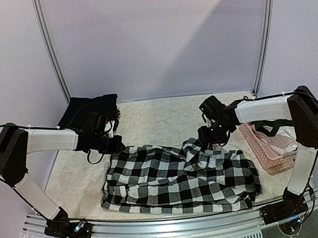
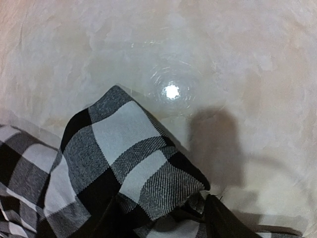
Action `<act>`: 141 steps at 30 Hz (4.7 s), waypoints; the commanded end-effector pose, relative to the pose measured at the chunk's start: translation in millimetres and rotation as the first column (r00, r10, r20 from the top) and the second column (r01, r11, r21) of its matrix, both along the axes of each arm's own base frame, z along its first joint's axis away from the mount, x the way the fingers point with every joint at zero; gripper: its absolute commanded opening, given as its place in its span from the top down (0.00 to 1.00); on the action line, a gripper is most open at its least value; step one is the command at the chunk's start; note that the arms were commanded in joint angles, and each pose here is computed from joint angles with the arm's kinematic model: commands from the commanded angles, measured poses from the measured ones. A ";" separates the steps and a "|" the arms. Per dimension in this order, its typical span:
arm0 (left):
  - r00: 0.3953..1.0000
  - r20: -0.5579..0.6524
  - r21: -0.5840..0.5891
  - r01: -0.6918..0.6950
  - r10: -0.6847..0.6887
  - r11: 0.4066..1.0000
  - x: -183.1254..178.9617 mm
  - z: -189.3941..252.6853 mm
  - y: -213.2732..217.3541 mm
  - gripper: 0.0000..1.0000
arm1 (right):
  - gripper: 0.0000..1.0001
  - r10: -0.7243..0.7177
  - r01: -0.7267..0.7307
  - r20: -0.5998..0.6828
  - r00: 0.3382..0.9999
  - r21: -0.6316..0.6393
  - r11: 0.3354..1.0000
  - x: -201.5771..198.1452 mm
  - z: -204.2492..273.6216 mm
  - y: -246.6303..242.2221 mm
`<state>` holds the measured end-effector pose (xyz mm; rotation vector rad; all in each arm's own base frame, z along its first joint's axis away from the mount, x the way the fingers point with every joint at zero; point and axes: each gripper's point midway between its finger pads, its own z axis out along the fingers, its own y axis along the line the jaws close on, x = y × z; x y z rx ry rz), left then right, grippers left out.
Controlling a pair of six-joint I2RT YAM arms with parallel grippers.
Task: Fold and stack the mixed laundry pile
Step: Pick up the 1/3-folded shirt from the center of the board, then fold the 1/3-folded shirt at the center of the board.
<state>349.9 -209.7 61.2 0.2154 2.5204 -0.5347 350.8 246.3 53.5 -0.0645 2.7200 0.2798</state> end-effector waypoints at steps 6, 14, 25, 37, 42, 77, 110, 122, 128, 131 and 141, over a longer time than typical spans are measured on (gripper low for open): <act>1.000 -0.019 0.002 0.020 -0.020 1.000 -4.4 -12.7 -5.7 1.00 | 0.78 -0.014 0.014 -0.006 1.000 -0.003 1.000 20.0 -7.5 3.0; 1.000 -0.007 0.003 0.011 -0.011 1.000 4.8 -3.3 -8.6 1.00 | 0.96 -0.015 0.016 0.082 0.997 -0.010 1.000 73.5 50.8 -7.8; 1.000 0.007 0.014 -0.022 0.022 1.000 33.8 11.1 -12.6 1.00 | 1.00 0.013 -0.013 0.303 0.953 0.001 1.000 168.2 138.9 -36.9; 1.000 0.008 0.055 -0.013 0.013 0.998 82.9 1.6 -6.4 1.00 | 1.00 0.066 -0.047 0.408 0.911 -0.056 0.997 220.3 143.8 -52.0; 0.998 0.036 0.087 -0.049 0.046 0.995 98.3 -2.0 5.5 1.00 | 1.00 0.081 -0.069 0.429 0.899 -0.044 0.997 217.2 159.2 -49.7; 0.988 0.151 -0.069 -0.013 0.023 0.998 71.1 16.1 5.1 1.00 | 1.00 0.195 -0.180 0.411 0.891 -0.075 0.981 19.9 257.5 -5.7; 0.985 0.157 -0.038 -0.069 0.074 0.997 11.4 8.1 34.3 0.94 | 1.00 0.199 -0.168 0.396 0.896 -0.113 0.979 -125.7 236.8 29.3; 0.966 0.210 0.041 -0.162 0.150 0.986 -27.0 34.3 56.6 0.53 | 1.00 0.238 -0.202 0.381 0.893 -0.133 0.970 -156.3 230.7 32.5; 0.959 0.258 0.043 -0.135 0.120 0.990 -42.8 72.4 49.9 0.41 | 0.97 0.356 -0.317 0.315 0.880 -0.167 0.933 -179.4 214.0 51.0; 0.972 0.228 0.073 -0.071 0.053 0.995 -45.9 76.5 31.0 0.44 | 0.96 0.371 -0.313 0.283 0.885 -0.228 0.922 -181.6 204.0 43.4; 0.989 0.112 0.095 0.086 -0.097 0.992 -35.3 43.9 -51.9 0.61 | 0.96 0.372 -0.327 0.228 0.900 -0.210 0.921 -194.7 173.9 26.1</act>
